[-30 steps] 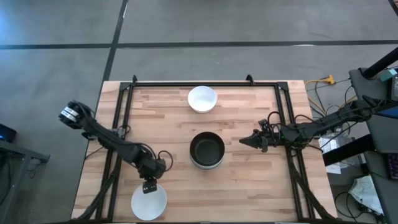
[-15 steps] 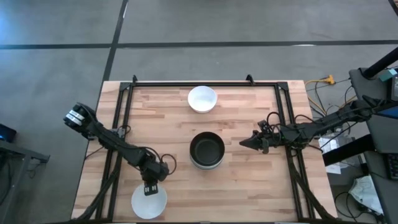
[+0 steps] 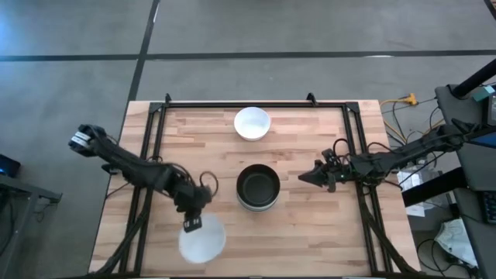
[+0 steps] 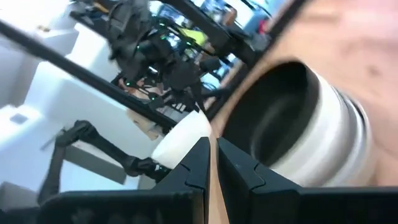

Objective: Nest bowls inside each other
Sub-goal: Stack the white bowl on the top of the black bowl

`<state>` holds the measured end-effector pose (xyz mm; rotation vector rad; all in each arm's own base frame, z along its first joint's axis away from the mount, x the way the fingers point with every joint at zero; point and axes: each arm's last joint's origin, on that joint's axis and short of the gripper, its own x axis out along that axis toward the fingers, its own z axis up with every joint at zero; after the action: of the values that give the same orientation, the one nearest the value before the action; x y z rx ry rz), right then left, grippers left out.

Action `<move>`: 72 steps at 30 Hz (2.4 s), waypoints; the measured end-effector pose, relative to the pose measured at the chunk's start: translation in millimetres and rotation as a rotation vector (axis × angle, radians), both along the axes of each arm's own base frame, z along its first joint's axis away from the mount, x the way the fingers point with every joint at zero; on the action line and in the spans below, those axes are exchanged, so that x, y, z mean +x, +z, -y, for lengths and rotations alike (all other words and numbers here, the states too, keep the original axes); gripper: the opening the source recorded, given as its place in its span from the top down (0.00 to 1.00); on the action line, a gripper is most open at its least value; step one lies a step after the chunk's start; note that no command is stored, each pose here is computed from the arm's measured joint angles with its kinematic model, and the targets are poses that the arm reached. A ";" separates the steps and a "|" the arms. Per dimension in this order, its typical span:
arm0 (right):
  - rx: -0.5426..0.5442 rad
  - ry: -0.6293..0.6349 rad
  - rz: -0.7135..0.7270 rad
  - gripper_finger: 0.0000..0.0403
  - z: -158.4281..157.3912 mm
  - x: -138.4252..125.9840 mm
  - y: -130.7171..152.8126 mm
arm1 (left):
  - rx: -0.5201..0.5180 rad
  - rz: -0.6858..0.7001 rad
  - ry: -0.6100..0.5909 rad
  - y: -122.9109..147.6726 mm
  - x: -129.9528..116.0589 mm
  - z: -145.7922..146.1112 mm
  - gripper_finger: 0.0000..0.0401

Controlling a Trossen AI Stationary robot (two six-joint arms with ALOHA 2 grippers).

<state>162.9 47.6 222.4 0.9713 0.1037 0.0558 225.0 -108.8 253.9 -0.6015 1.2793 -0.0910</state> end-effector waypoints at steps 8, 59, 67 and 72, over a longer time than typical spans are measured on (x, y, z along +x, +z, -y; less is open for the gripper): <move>-0.536 -0.012 0.206 0.94 -1.3 4.9 54.9 | 0.065 0.273 0.149 68.4 33.4 -44.8 1.00; -0.966 0.003 -0.338 0.94 39.8 -20.7 122.3 | 0.126 -0.100 0.332 91.5 179.2 -148.7 1.00; -0.974 0.007 -0.341 0.94 39.8 -20.5 121.3 | 0.137 -0.180 0.304 78.3 177.1 -137.6 1.00; -0.977 0.007 -0.341 0.94 39.9 -20.5 121.2 | 0.174 -0.203 0.309 70.8 177.0 -140.3 1.00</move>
<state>142.4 7.7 343.6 -0.0047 0.4060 -0.1470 402.0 31.4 324.7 -0.6624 1.3581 0.3417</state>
